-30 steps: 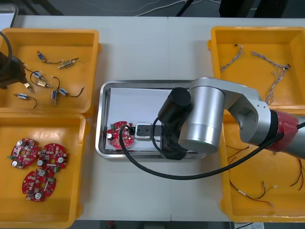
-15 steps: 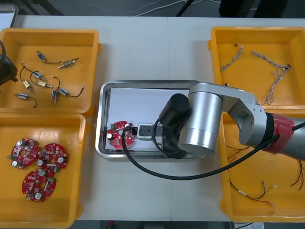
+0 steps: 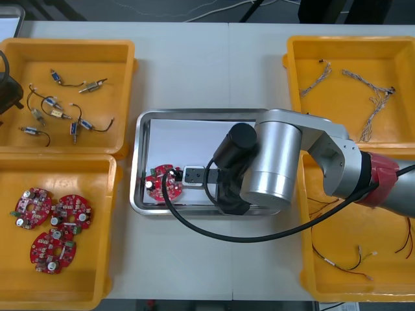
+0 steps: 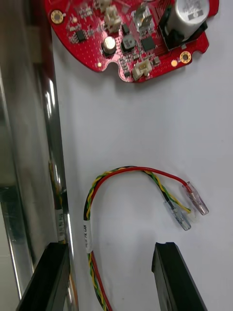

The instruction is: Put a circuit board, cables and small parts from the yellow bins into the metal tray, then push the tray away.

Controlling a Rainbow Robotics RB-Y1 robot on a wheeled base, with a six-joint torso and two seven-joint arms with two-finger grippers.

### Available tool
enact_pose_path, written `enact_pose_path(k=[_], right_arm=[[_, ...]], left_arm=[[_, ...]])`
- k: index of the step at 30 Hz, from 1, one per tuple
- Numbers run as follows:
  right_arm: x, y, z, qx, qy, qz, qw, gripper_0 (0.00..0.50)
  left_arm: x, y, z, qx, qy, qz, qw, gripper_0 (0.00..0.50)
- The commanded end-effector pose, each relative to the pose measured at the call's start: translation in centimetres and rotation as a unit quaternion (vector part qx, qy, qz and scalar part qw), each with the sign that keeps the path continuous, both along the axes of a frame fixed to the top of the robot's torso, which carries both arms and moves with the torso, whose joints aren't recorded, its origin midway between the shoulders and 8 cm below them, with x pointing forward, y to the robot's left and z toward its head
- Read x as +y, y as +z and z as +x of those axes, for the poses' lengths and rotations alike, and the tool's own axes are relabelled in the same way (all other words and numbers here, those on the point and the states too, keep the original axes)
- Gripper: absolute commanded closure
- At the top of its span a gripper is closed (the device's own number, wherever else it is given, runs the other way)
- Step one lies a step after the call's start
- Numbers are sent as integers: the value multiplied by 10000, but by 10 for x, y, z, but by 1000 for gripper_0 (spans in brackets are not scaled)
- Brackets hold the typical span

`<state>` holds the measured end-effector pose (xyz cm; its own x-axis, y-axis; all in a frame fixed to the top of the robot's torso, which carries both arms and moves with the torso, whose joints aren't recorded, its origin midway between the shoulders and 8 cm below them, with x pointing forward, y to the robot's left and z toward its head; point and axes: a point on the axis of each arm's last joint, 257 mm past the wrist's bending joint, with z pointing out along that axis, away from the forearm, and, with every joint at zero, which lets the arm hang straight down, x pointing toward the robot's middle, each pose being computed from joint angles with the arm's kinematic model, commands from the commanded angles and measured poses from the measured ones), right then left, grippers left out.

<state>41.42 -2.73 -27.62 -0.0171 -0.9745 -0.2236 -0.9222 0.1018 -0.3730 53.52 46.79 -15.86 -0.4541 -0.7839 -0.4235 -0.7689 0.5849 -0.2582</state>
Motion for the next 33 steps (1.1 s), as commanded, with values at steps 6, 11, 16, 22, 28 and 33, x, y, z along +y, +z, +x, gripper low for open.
enact_pose_path(k=[6,11,16,22,28,33], right_arm=[[26,57,6,92,-151,500,9986,0],[16,78,4,297,-365,499,9976,0],[-3,104,3,619,-733,600,9936,0],[-35,124,2,924,-1505,584,9826,0],[-61,153,9,1029,-2590,905,9561,0],[-69,173,21,1044,-3292,1448,9272,0]], left_arm=[[-11,18,29,-245,-162,-50,9996,0],[-13,7,31,-138,-129,-237,9995,0],[-11,1,29,-73,-122,-289,9995,0],[-9,-6,26,1,-92,-425,9991,0],[-10,-11,25,55,-77,-504,9987,0],[-10,-14,25,117,-40,-567,9983,0]])
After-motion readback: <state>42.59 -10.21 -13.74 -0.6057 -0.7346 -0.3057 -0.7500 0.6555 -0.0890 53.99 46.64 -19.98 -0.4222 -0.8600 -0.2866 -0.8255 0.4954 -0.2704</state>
